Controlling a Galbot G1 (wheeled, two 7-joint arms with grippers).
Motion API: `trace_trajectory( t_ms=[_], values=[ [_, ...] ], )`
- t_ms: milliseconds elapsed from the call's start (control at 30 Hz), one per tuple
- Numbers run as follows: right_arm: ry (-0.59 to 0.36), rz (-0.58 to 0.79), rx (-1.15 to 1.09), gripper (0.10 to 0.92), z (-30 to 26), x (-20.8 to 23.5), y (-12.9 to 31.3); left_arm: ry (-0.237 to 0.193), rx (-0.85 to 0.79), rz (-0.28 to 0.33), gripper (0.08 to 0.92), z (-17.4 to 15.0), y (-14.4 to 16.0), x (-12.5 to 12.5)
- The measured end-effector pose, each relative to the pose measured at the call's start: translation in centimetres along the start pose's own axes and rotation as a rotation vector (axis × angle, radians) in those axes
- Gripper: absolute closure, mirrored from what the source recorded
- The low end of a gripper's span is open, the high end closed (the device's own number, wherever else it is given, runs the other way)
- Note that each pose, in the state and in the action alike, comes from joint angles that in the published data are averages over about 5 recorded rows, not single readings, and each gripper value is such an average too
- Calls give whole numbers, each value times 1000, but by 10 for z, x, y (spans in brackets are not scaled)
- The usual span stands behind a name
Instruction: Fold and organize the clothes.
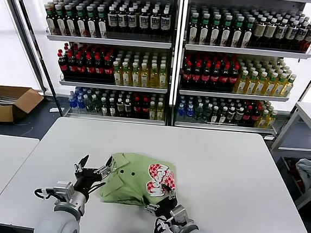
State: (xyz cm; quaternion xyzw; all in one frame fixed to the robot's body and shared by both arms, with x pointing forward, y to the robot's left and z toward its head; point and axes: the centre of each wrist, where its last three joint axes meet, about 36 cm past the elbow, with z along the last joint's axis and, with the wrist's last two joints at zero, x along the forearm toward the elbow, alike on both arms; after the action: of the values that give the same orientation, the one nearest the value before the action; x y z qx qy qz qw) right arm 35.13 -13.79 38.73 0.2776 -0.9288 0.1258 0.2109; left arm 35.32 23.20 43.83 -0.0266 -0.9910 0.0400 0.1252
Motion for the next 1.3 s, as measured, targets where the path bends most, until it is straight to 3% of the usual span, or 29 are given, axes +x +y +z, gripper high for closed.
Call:
trace_trajectory(
  t_ms=[700,1300],
  values=[
    [-100,-23,-126,200,-18,29,3,29,4,27,177,7,-12,1],
    [-11,-111,-409,200,-14,48,9,54,-6,39,177,14,-13,0]
  ],
)
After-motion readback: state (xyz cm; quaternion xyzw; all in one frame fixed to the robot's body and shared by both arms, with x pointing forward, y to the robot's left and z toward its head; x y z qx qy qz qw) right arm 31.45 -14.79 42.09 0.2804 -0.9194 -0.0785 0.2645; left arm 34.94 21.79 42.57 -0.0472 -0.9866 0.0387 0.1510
